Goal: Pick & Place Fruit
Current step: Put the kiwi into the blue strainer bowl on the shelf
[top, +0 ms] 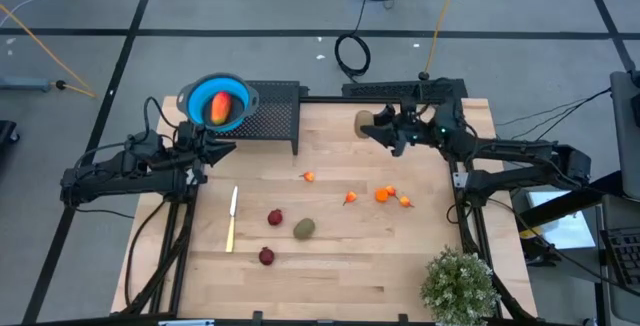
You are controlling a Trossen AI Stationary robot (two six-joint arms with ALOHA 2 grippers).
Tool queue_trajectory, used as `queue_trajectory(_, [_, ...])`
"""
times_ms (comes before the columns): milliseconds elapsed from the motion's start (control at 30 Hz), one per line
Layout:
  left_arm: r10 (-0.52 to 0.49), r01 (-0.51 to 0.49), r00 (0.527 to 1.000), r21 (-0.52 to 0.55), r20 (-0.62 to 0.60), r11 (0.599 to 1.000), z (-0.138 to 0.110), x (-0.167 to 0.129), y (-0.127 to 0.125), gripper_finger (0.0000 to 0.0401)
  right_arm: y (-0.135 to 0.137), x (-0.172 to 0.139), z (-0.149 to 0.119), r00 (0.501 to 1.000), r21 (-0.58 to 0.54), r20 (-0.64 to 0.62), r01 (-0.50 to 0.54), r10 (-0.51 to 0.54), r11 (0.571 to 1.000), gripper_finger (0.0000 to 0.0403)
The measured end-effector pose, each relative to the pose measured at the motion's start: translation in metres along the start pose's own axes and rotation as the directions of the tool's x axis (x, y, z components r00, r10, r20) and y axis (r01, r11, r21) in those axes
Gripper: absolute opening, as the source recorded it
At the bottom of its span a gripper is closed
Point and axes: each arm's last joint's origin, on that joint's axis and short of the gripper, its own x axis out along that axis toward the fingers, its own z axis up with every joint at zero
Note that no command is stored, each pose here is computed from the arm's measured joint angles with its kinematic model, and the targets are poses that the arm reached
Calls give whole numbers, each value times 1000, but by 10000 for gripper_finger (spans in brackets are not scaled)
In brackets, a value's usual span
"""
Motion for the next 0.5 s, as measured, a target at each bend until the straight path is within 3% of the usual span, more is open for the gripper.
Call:
queue_trajectory(233, [14,-13,999,-37,36,999,3,2,-1,17,-6,0,-7,980,-164,25,200,-199,966,210])
queue_trajectory(500, [-9,10,996,-12,87,1000,9,26,-6,17,2,3,-18,948,-478,47,297,-314,826,210])
